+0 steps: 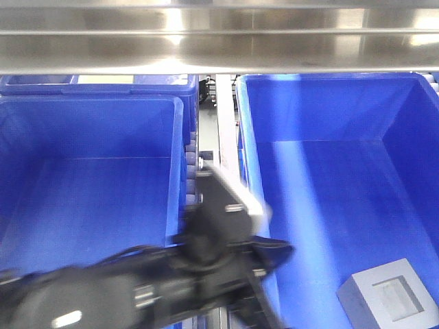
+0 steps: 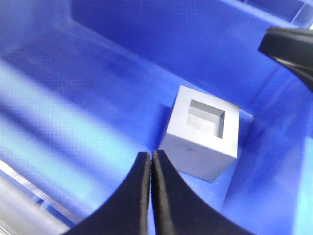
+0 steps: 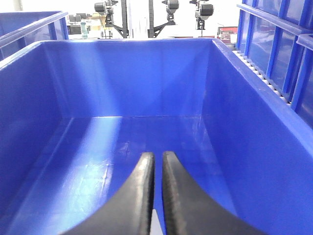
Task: Sort gray base to blue bin
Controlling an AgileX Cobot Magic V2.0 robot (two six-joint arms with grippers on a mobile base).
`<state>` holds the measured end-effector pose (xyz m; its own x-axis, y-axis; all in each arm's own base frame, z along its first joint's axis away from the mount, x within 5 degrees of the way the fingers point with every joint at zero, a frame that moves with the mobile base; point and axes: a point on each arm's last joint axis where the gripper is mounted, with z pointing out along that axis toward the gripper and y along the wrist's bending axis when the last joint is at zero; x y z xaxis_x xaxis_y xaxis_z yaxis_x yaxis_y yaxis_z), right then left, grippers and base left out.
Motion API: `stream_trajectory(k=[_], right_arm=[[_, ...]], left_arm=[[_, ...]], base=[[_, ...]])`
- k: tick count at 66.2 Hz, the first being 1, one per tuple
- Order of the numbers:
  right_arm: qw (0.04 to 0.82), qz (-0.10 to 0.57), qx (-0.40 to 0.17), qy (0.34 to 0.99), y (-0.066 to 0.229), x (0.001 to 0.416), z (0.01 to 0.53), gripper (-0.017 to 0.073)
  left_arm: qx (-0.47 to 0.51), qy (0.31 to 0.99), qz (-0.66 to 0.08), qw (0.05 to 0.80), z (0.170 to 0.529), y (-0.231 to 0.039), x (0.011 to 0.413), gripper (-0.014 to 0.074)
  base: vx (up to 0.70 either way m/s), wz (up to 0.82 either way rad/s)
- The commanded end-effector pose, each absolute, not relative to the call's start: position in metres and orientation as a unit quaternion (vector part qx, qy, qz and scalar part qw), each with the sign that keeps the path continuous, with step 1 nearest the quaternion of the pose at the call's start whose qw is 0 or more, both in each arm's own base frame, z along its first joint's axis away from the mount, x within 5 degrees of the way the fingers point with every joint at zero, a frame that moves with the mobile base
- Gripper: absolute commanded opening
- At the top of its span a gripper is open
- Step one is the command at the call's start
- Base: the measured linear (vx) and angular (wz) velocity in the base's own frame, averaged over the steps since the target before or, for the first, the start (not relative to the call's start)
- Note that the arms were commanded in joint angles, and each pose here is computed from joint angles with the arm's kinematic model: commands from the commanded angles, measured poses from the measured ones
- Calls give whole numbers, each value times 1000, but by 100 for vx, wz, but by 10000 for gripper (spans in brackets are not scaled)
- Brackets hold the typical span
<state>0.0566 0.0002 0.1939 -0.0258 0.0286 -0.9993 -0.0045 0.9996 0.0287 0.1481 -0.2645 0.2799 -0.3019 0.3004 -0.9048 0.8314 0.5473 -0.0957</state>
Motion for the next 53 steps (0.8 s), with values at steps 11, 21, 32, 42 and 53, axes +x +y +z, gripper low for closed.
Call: stream_trajectory(k=[11, 21, 32, 42, 53], right_arm=[[730, 7, 4, 683, 0, 56, 203, -4], [730, 7, 4, 683, 0, 56, 203, -4], [730, 7, 4, 683, 0, 56, 203, -4], [730, 7, 4, 683, 0, 56, 203, -4], [730, 7, 4, 683, 0, 56, 203, -4]], left_arm=[[340, 725, -304, 516, 310, -238, 139, -6], [338, 723, -309, 518, 311, -227, 133, -6], [335, 721, -312, 520, 310, -215, 127, -6], [332, 719, -316, 523, 309, -202, 119, -6], [329, 712, -324, 530, 310, -187, 111, -6]], base=[[0, 0], [0, 0], [0, 0], [0, 0], [0, 0]])
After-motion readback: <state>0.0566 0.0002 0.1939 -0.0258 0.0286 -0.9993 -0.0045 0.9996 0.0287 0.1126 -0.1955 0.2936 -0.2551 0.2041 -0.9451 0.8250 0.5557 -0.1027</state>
